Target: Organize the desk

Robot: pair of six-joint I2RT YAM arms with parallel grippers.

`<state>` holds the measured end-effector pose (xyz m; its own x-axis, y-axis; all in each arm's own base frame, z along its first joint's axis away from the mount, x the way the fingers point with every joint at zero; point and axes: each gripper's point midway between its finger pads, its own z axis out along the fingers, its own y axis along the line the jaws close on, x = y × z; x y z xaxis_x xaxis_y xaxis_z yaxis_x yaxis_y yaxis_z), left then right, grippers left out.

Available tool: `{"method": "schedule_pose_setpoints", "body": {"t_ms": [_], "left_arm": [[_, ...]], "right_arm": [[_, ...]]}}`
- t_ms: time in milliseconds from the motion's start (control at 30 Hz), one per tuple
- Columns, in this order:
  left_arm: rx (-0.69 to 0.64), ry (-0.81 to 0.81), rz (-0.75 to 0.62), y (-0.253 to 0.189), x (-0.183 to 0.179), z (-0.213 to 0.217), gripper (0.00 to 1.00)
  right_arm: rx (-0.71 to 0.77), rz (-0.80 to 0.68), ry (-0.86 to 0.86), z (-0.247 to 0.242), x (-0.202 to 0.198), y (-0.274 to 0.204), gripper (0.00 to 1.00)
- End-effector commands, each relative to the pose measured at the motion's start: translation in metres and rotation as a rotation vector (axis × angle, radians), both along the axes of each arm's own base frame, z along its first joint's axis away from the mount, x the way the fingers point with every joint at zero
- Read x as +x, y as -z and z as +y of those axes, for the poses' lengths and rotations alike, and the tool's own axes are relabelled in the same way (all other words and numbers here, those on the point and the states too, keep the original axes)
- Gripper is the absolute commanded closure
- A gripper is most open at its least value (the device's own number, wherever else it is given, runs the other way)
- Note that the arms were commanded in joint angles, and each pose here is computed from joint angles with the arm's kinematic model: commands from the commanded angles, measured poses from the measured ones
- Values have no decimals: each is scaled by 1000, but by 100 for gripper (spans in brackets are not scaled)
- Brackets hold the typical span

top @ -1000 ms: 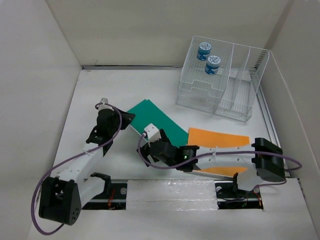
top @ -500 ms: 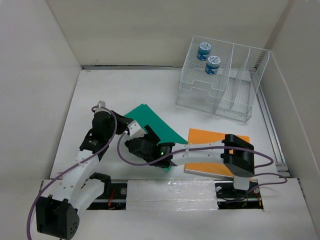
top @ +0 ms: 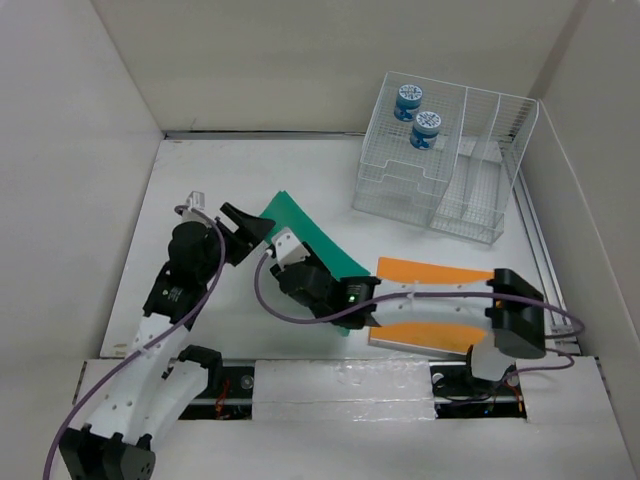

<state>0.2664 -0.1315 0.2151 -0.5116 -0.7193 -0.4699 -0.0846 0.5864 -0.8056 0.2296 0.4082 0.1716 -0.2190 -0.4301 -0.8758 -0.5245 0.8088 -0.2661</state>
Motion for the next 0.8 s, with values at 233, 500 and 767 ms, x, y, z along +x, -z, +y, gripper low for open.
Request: {"method": "schedule_pose_setpoints", "body": {"t_ms": [233, 500, 767], "left_arm": [[-5, -92, -430, -181, -31, 30, 21], [-35, 112, -413, -150, -35, -5, 24], [23, 156, -420, -124, -39, -7, 27]], "right_arm": [[498, -204, 107, -104, 8, -201, 100], [666, -485, 293, -237, 33, -326, 100], [640, -786, 527, -339, 54, -391, 100]]}}
